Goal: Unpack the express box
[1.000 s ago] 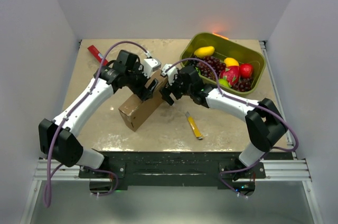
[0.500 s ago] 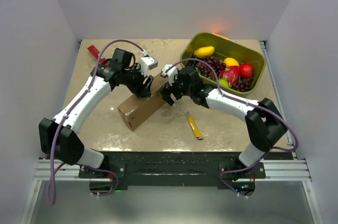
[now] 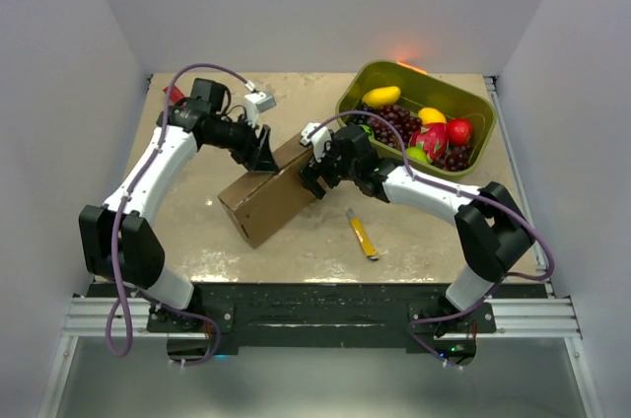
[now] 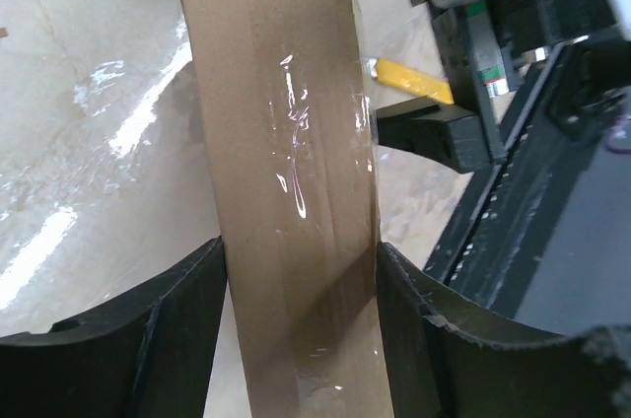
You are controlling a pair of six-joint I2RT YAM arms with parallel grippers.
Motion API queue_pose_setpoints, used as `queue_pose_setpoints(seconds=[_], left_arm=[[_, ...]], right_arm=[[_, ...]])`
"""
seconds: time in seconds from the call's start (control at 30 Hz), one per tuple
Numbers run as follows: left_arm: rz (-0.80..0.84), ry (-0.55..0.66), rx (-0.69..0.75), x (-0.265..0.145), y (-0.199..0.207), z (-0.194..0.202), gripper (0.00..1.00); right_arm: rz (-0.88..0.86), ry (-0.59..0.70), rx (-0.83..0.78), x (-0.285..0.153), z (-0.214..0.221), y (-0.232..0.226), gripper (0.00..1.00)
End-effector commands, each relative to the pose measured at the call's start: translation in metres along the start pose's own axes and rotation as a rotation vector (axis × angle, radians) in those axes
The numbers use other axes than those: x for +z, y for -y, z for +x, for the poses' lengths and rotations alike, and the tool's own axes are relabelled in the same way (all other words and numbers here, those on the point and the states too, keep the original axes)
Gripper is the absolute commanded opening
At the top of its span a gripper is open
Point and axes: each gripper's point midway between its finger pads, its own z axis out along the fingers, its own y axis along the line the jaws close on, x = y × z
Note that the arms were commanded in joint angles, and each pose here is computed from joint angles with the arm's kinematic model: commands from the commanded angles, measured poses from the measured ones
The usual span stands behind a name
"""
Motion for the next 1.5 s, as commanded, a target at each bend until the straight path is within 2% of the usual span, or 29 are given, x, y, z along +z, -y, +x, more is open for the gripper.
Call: queue_pose_setpoints(seconds=[0.0,0.13,0.27,0.37,0.4,0.43,0.47,0.5,0.53,0.57,0.6,0.67,0.73,0.8,0.83,0.97,1.47], left_arm=[[0.275,0.139,-0.095,-0.014,0.038,-0.024,0.29],[0.408,0.205,-0.219,-0.028,0.044,-0.031,0.25],[0.547,0.237,-0.279,-0.039,0.059,-0.033,0.19],[0.535,0.244,-0.284,-0.039,0.059,-0.033,0.18],[0.489,0.236,-0.291,-0.038,0.056,-0.030,0.23],[0.404,0.244,-0.210,-0.036,0.046,-0.028,0.45],[0.218,0.241,-0.135,-0.037,0.025,-0.031,0.69],[0.128,0.231,-0.100,-0.039,0.016,-0.030,0.88],[0.058,0.234,-0.044,-0.043,0.007,-0.032,0.99],[-0.060,0.238,-0.012,-0.053,-0.005,-0.036,1.00],[-0.106,0.239,0.009,-0.057,-0.010,-0.038,1.00],[-0.157,0.244,0.029,-0.063,-0.012,-0.039,1.00],[-0.147,0.206,0.060,-0.058,-0.002,-0.033,1.00],[-0.210,0.143,0.082,-0.051,-0.003,-0.022,1.00],[-0.210,0.114,0.144,-0.041,0.008,-0.021,1.00],[-0.333,0.033,0.247,-0.031,0.001,-0.005,1.00],[-0.318,-0.083,0.292,-0.002,-0.001,0.017,1.00]], right_arm=[[0.021,0.006,-0.028,0.006,0.005,0.006,0.91],[0.026,-0.018,-0.043,0.009,0.016,0.008,0.91],[0.032,-0.029,-0.054,0.013,0.020,0.009,0.91],[0.033,-0.028,-0.056,0.017,0.019,0.011,0.91],[0.032,-0.026,-0.058,0.018,0.016,0.011,0.91],[0.033,-0.025,-0.061,0.019,0.014,0.012,0.91],[0.035,-0.021,-0.063,0.018,0.011,0.013,0.91],[0.039,-0.016,-0.068,0.017,0.008,0.014,0.91],[0.043,-0.014,-0.070,0.016,0.006,0.015,0.91],[0.046,-0.016,-0.073,0.016,0.007,0.016,0.91],[0.042,-0.016,-0.073,0.014,0.007,0.015,0.91],[0.038,-0.018,-0.069,0.013,0.008,0.014,0.91],[0.034,-0.023,-0.064,0.013,0.012,0.013,0.91],[0.028,-0.023,-0.053,0.014,0.013,0.011,0.91],[0.024,-0.021,-0.051,0.014,0.013,0.010,0.91],[0.027,-0.013,-0.037,0.014,0.010,0.011,0.91],[0.014,0.000,-0.013,0.011,0.008,0.006,0.91]])
